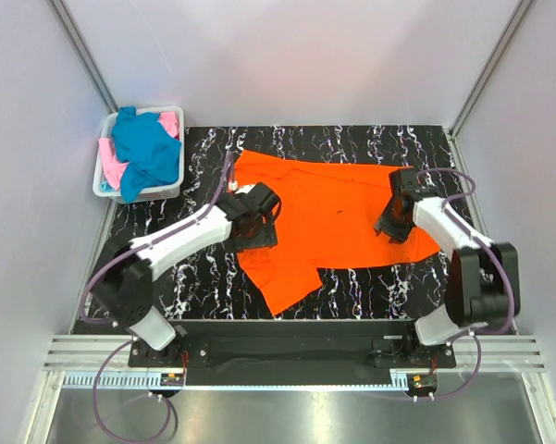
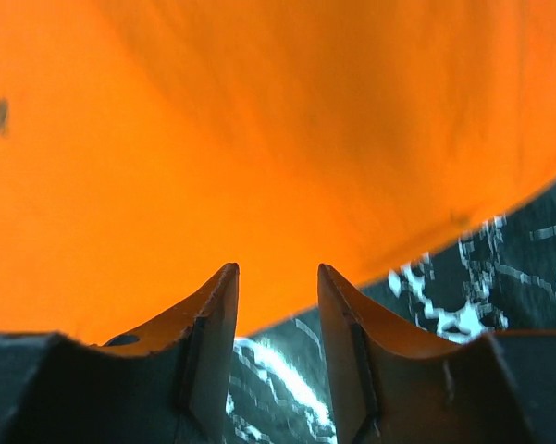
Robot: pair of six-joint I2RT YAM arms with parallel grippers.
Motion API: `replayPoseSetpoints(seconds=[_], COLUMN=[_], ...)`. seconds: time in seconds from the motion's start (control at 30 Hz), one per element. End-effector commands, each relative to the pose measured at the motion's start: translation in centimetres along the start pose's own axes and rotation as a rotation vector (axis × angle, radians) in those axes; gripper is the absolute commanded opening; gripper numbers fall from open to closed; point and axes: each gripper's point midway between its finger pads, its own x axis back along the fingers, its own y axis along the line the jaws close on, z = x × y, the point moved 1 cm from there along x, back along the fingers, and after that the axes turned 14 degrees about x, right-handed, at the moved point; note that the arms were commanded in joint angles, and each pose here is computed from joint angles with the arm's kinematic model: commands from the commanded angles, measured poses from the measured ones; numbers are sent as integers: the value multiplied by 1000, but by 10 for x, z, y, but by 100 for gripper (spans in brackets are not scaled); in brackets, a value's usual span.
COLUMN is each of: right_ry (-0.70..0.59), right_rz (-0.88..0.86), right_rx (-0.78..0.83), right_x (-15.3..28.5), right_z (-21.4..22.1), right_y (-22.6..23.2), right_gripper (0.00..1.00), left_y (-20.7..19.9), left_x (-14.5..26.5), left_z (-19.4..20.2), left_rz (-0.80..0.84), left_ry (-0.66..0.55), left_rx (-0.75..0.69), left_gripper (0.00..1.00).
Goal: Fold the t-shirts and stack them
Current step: Flatten the tshirt out
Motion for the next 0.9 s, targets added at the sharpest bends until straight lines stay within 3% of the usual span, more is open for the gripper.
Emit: replayPoseSetpoints(seconds=[0.0,0.17,0.4,0.63,0.87], right_ry=[8,36,79,145,213], right_rz=[80,97,95,98,74], right_rx=[46,74,99,106,117], right_x=[-18,-35,-45,-55,-59], right_z=[-17,-27,-17,17,72], right_y=[-3,2,2,-2,8], right_gripper=[47,47,47,43,41], left_y=[-23,-40,-25,14,49], left_x=[-19,-44,-80,-103,-92], left_z=[-3,-5,0,29,45], left_rz=[22,30,-60,-176,-223], left_ry=[9,20,57,133,145], left_rx=[-56,-80,-92,-85,-53], left_gripper=[77,77,78,79,79])
